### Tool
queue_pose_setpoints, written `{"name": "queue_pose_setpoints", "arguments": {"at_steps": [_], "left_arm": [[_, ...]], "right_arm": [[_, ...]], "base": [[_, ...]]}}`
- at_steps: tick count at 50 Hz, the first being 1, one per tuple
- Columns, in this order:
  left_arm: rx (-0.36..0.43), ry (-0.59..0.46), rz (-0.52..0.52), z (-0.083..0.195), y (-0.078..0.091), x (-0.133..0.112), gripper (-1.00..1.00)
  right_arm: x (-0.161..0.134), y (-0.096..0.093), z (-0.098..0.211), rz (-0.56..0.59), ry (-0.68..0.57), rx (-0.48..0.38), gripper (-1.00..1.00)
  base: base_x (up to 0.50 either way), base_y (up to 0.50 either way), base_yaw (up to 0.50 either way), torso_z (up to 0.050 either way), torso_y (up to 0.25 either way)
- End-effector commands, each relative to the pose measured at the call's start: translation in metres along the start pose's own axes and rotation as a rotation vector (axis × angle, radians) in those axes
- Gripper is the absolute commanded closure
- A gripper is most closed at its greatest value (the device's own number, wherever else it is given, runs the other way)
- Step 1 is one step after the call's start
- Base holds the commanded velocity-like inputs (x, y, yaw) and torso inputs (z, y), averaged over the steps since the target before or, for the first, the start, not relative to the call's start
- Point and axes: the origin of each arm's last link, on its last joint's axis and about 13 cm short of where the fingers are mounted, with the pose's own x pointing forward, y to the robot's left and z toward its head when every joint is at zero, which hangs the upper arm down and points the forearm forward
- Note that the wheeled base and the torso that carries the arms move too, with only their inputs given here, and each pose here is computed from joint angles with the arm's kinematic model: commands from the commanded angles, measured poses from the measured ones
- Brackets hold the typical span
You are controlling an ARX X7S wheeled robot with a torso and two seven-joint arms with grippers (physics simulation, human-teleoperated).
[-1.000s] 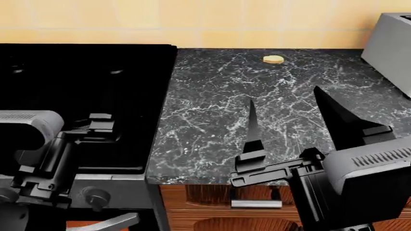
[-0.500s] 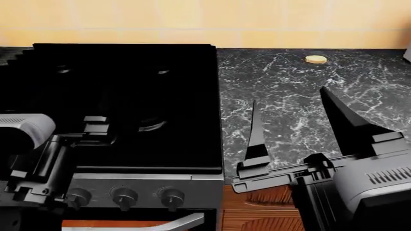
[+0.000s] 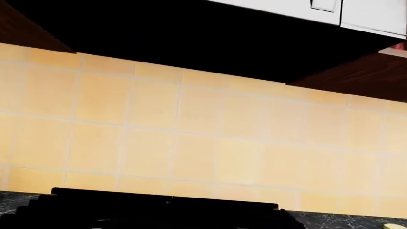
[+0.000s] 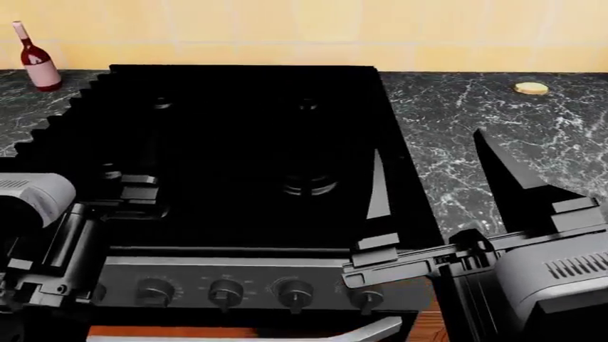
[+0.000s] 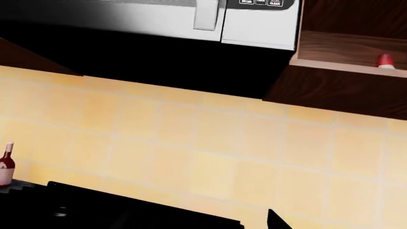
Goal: Pick the canned food and jello cup from the counter and place them in the cabinets closest to them.
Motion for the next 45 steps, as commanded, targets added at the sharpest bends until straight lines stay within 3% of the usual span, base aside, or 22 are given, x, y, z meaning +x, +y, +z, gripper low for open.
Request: {"name": "queue_pose_setpoints", "arguments": {"at_steps": [1, 45], "left_arm": [[0.001, 0.001, -0.007, 0.0000, -0.0006, -0.0005, -1.00], [-0.005, 0.007, -0.023, 0.0000, -0.0018, -0.0021, -1.00]], "right_arm": [[-0.0002, 0.0001, 0.0000, 0.001, 0.001, 0.003, -1.00], [-0.0004, 0.0005, -0.0002, 0.001, 0.012, 0.011, -1.00]], "base": [[0.01, 0.50, 0.00, 0.000, 0.000], [0.00, 0.50, 0.00, 0.000, 0.000]]}}
